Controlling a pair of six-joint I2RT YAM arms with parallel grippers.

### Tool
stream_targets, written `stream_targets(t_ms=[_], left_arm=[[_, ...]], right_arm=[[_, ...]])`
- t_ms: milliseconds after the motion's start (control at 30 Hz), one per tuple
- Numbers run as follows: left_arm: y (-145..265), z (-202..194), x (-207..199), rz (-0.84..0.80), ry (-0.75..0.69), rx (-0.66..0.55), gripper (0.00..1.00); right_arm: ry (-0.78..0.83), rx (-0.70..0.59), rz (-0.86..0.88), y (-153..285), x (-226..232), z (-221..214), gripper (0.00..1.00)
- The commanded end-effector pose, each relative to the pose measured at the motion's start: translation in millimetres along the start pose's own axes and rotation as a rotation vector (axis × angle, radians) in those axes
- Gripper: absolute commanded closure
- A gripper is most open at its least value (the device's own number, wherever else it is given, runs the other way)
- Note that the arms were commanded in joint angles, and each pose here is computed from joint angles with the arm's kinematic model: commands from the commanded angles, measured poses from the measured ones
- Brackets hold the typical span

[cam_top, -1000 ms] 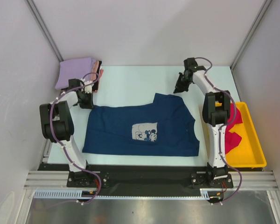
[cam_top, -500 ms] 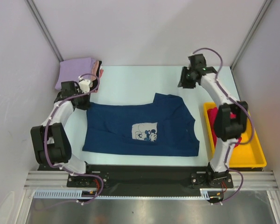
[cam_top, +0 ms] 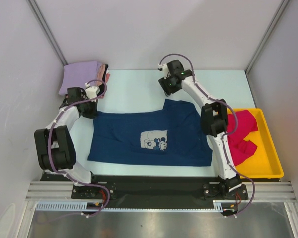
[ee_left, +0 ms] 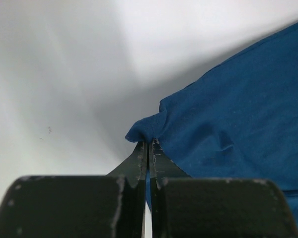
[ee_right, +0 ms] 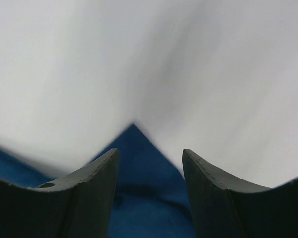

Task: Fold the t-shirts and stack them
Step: Fold the tshirt

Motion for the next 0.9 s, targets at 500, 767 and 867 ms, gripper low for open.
stream_targets(t_ms=[500, 767, 867], left_arm=[[-6, -1, 5, 0.003, -0.005, 0.004, 1.00], [-5, 4, 6, 0.008, -0.007, -0.001, 1.00], [-4, 6, 6, 0.011, -0.017, -0.008, 1.00]], right_arm=[[0.004, 0.127, 0.048, -63, 33, -28, 0.57], [-0.016, 0.157, 0.068, -59, 39, -38, 0.70], [-0.029, 0.163, 0.046, -60, 37, -41, 0.89]])
Point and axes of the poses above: each gripper's point midway between its finger pads, its own y axis back along the fingers, its own x axis along the line the jaws close on, z = x × y, the point moved 6 cm from there along y, back along the fingers, and after that the axes turned 9 degrees about y, right-handed, at the moved point
